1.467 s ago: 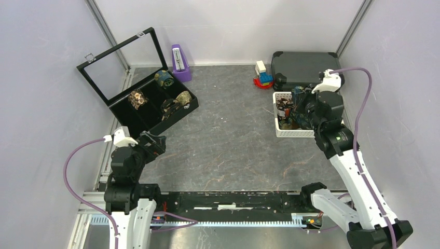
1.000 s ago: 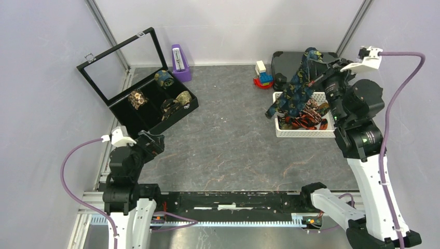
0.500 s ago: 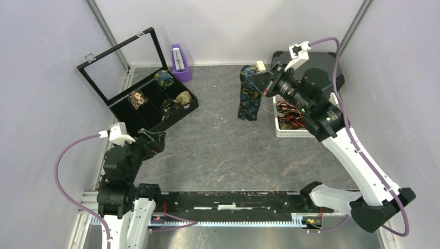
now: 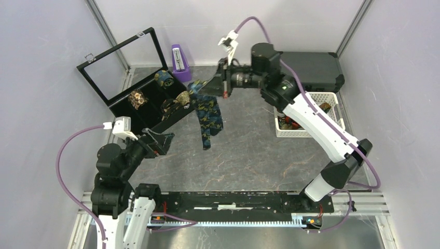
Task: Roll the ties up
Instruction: Place the tie at the center of the board.
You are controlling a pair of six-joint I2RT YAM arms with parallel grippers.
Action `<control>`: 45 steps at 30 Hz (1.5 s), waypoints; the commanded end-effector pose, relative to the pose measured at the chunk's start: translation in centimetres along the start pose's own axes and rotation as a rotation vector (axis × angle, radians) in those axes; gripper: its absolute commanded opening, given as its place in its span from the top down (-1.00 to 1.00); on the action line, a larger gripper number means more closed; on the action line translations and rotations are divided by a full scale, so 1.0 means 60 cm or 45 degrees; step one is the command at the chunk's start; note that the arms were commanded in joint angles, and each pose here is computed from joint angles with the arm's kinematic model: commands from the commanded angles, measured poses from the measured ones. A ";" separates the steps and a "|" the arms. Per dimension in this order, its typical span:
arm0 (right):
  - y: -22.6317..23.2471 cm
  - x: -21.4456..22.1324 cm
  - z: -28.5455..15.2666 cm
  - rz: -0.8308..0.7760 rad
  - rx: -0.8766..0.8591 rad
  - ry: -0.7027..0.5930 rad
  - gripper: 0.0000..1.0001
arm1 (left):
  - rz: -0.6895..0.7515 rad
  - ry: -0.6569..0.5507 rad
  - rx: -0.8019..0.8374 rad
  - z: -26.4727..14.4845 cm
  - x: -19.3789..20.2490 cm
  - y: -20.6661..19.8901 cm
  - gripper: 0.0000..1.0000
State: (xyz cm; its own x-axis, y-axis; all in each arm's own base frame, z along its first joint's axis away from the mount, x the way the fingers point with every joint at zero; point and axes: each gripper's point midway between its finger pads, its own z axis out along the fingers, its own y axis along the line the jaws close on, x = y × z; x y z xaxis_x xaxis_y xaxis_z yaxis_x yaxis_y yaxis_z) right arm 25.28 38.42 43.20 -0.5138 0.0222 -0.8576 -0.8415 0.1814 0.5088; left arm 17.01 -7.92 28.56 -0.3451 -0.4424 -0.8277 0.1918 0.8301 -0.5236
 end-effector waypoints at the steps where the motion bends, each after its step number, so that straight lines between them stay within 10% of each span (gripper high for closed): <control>1: 0.152 0.029 0.007 -0.125 -0.376 0.129 1.00 | 0.154 -0.045 -0.008 -0.026 -0.030 -0.011 -0.94; 8: 0.245 0.070 -0.011 -0.210 -0.538 0.203 1.00 | 0.230 -0.087 -0.150 -0.044 -0.060 0.010 -0.93; 19: -0.137 0.451 -0.128 0.095 0.102 0.598 1.00 | 0.118 -0.002 -0.187 -0.022 -0.024 0.031 -0.86; 40: -0.170 0.419 -0.107 0.000 0.172 0.617 1.00 | -0.190 0.449 -0.182 0.031 0.129 0.060 -0.31; 45: -0.197 0.408 -0.070 0.048 0.180 0.622 0.75 | -0.227 0.467 -0.323 0.058 0.139 0.082 -0.26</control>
State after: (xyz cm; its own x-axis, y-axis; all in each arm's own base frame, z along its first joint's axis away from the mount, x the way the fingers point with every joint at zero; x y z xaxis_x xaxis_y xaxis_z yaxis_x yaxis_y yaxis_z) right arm 19.23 30.28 14.62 -0.6164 -0.4697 -0.6321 -0.7870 0.3415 0.5138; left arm 17.03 -8.60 19.50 -0.6583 -0.4084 -0.6323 -0.0068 0.8432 -0.5375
